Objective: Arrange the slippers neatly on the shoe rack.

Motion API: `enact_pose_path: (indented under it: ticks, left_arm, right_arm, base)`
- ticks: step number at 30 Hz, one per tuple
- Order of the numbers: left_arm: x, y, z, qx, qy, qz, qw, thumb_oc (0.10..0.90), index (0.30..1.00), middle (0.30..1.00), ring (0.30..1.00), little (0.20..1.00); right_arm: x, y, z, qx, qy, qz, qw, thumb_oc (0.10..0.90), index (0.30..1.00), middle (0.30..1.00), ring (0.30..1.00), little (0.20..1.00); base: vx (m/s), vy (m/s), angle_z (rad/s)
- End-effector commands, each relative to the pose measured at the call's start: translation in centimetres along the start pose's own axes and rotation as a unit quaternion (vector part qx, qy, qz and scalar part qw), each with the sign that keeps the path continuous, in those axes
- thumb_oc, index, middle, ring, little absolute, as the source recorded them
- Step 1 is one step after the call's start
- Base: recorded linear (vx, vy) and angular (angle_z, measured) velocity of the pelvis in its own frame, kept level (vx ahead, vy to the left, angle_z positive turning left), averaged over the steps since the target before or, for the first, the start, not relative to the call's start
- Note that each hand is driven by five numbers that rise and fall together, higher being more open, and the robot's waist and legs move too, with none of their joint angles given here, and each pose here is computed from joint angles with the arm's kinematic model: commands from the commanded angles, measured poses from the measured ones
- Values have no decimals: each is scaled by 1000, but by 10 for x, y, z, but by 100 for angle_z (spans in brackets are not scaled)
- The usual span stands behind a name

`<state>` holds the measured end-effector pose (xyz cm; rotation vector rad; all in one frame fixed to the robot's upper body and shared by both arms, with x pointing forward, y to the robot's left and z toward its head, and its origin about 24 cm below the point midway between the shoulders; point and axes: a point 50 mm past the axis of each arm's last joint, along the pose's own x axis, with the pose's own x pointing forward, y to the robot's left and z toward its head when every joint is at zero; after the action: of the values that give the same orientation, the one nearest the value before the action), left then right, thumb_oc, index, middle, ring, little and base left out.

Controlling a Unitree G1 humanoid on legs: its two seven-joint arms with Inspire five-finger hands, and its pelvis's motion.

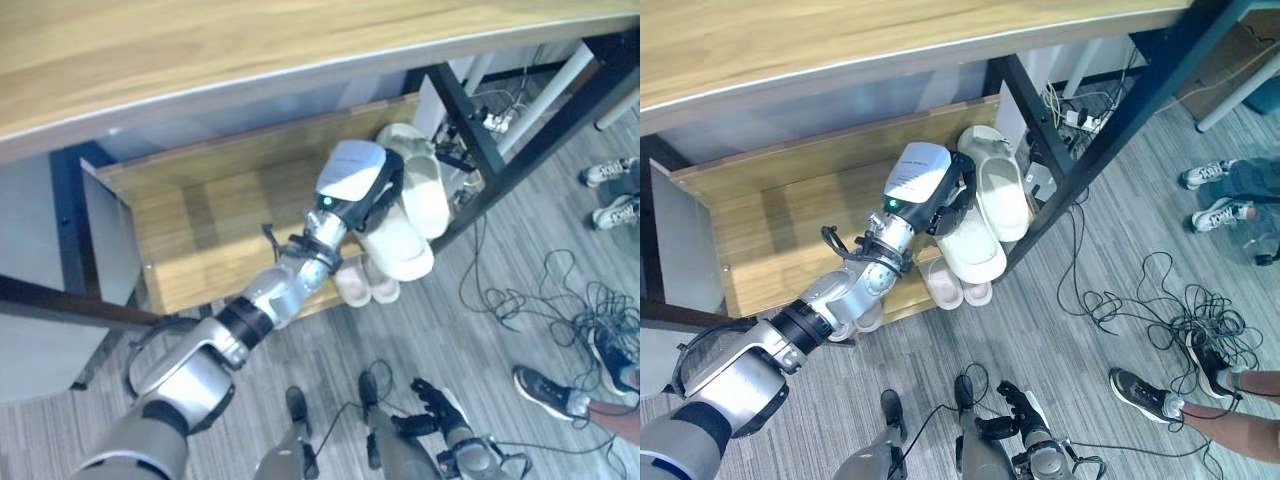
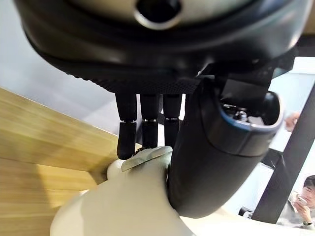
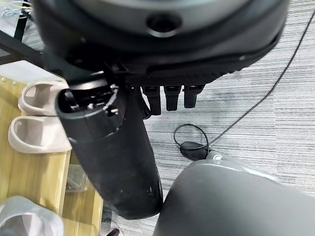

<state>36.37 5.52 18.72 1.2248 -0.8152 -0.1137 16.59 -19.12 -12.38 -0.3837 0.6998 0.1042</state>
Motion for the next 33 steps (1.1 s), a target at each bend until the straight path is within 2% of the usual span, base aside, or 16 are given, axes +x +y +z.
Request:
enact_pose_path:
  ticks: [1,10,16,22,29,33]
  left_arm:
    - [51,57,31,34,-71,113,990,400,300,300,300,300]
    - [67,84,31,120,-91,128,980,400,300,300,300,300]
    - [70,93,26,133,-84,138,978,400,300,300,300,300]
    - [83,107,38,189,-114,136,966,400,300,300,300,300]
    - [88,115,31,215,-96,137,962,400,300,300,300,300]
    - [91,129,18,259,-81,130,954,400,300,300,300,300]
  right_arm:
    - [-11,-21,-13,-30,0,-13,999,800,900,900,900,900]
    - [-12,-29,-9,-35,-13,-11,999,800,900,900,900,900]
    - [-12,-31,-8,-35,-17,-10,999,800,900,900,900,900]
    - [-7,-35,3,-42,-36,-14,998,800,900,900,900,900]
    - [-5,-41,9,-47,-45,-22,998,800,900,900,900,900]
    - [-5,-47,11,-46,-48,-25,997,800,900,900,900,900]
  base:
    - [-4,9,-5]
    - [0,0,0]
    - [0,0,0]
    - [0,0,0]
    - [2,33,-4]
    - [2,29,-6]
